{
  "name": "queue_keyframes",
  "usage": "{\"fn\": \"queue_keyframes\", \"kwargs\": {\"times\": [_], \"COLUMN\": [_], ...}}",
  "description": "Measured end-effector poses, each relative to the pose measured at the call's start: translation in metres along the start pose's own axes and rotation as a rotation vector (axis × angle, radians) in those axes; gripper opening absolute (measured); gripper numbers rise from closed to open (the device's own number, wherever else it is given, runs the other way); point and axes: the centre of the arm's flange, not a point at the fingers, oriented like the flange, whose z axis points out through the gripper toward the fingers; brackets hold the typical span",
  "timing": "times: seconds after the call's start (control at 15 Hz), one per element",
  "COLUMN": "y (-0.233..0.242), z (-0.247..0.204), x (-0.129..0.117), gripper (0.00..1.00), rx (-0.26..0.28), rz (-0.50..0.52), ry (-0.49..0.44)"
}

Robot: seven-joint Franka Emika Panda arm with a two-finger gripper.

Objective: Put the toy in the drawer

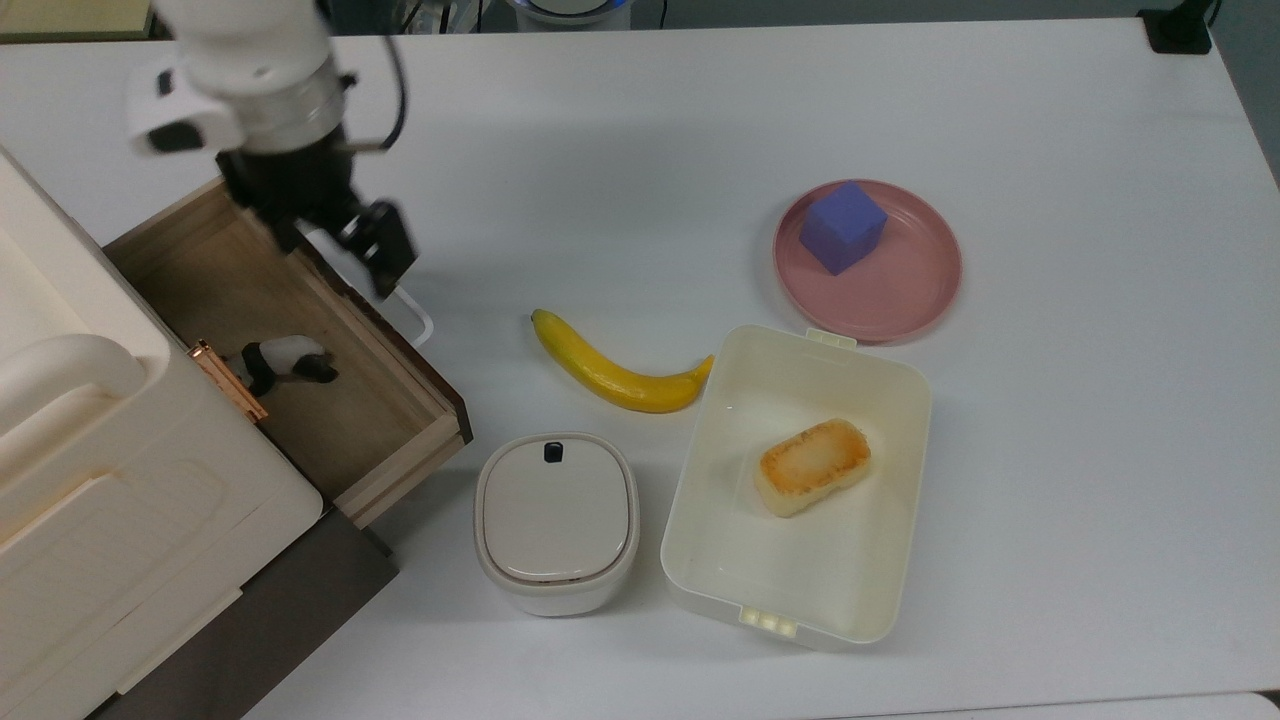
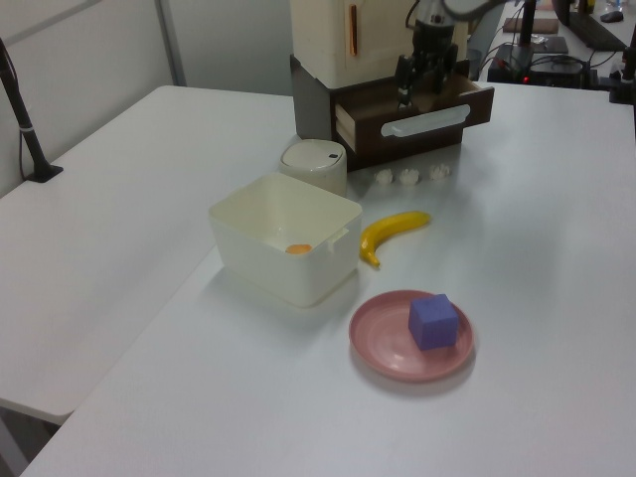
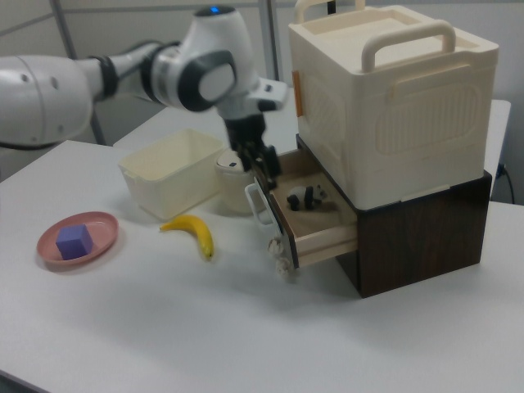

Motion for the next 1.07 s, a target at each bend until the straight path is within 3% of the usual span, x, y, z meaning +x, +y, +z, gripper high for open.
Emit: {"fn": "queue_keyframes", "kwargs": {"times": [0.27, 0.47, 0.73, 1.07], "y": [-0.044, -0.069, -0.074, -0.071], "z": [-0.050, -0.075, -0.097, -0.096], "x": [-0.059, -0.091, -0.105, -0.102], "gripper": [1.00, 1.00, 1.00, 1.00], "rx": [-0.032, -0.039, -0.023, -0.016], "rz": [-0.162, -0.255, -0.337, -0.340], "ry": [-0.174, -0.224, -0.202, -0.181]}}
